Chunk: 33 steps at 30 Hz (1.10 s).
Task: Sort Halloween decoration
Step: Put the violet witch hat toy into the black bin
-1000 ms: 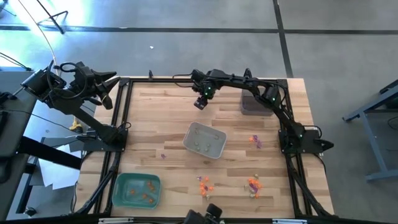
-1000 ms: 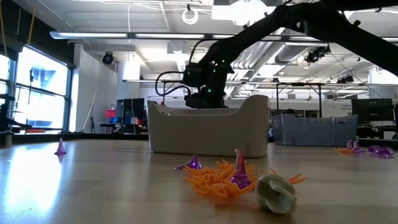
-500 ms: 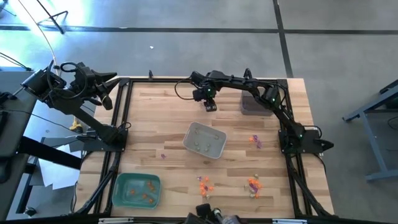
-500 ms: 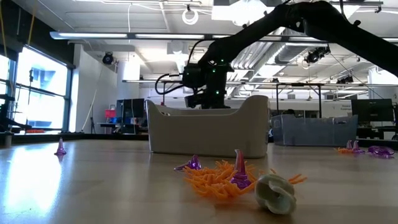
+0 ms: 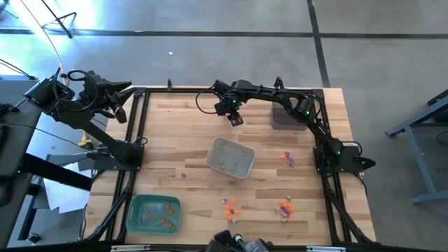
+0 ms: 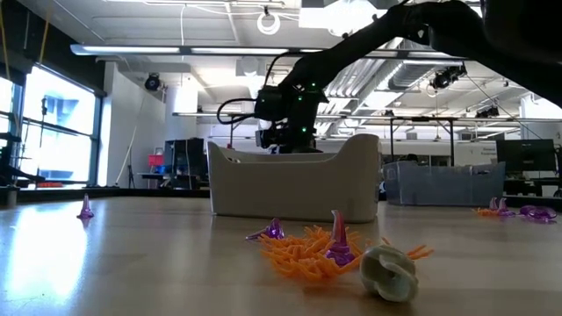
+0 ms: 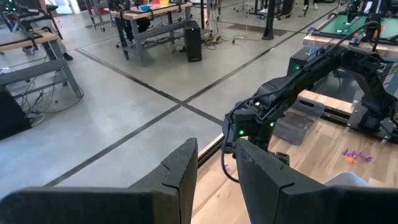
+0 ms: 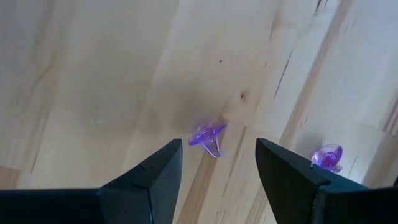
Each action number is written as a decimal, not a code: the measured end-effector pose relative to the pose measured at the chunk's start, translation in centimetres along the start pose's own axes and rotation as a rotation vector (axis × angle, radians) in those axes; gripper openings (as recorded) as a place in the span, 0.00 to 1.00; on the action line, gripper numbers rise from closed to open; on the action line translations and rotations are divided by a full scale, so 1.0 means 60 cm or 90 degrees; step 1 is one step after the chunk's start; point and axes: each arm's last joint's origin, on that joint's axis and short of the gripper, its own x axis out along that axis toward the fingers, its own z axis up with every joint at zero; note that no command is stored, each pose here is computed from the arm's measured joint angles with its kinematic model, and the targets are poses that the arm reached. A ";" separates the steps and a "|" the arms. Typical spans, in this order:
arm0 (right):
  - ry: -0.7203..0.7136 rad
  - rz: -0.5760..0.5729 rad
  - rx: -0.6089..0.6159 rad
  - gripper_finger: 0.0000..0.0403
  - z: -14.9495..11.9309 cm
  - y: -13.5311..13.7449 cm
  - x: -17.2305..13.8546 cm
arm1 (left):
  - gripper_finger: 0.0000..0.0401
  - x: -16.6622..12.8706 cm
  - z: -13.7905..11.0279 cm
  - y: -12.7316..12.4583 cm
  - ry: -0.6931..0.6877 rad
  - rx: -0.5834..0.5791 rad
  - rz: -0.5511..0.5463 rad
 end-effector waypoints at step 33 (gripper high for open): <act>-0.001 -0.003 0.473 0.45 -0.027 -0.026 0.031 | 0.24 0.000 0.000 0.000 0.002 -0.020 -0.001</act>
